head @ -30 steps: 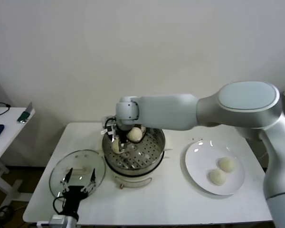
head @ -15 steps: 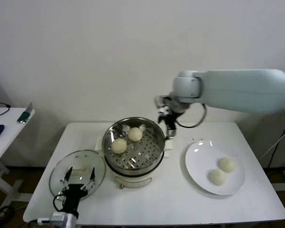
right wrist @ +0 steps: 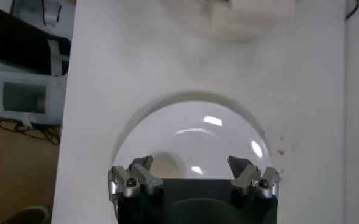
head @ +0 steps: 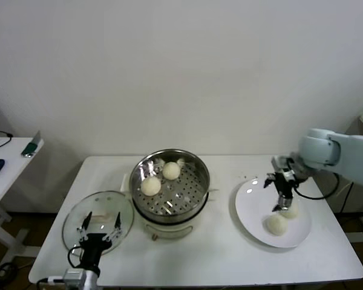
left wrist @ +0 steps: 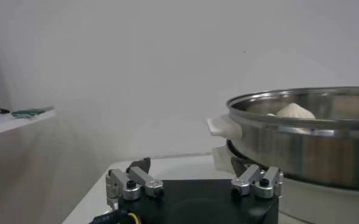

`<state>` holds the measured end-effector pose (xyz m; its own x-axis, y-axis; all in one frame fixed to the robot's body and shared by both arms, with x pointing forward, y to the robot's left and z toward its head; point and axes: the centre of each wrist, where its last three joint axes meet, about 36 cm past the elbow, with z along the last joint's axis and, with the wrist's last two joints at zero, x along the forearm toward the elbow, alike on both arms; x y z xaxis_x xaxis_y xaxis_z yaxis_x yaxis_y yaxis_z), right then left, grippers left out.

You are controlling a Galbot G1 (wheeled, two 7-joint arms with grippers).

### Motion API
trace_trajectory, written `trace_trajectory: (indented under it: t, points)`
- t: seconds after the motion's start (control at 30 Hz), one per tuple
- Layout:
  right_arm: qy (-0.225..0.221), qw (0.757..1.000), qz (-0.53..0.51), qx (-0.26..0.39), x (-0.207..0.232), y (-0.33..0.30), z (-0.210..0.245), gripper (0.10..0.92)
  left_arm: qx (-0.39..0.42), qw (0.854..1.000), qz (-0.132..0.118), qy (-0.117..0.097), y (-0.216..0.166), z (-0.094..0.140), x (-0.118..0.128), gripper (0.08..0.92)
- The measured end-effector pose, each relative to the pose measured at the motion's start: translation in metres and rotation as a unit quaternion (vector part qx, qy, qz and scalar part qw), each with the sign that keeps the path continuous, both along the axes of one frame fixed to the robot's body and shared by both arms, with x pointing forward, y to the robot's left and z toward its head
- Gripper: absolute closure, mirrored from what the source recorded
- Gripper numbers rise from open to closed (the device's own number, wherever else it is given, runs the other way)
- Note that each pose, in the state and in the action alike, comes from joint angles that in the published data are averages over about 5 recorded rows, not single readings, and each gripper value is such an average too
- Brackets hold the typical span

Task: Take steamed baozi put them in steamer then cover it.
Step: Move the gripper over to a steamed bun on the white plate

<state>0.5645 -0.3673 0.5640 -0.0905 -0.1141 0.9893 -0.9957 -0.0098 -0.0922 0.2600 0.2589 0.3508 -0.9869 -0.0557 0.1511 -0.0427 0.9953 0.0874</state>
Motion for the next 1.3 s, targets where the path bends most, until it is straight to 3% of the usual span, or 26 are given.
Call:
trace_trajectory:
  t: [0.67, 1.13, 1.3]
  points:
    - [0.017, 0.998, -0.055, -0.022, -0.014, -0.038, -0.091, 0.200, 0.002, 1.000, 0.000, 0.004, -0.001, -0.004, -0.002, 0.177]
    - [0.011, 0.998, -0.063, -0.018, -0.012, -0.032, -0.111, 0.200, 0.004, 1.000, -0.001, 0.004, -0.001, -0.003, -0.003, 0.177]
    - [0.010, 0.998, -0.063, -0.021, -0.011, -0.033, -0.112, 0.242, 0.004, 1.000, -0.002, 0.003, -0.002, -0.002, -0.003, 0.177]
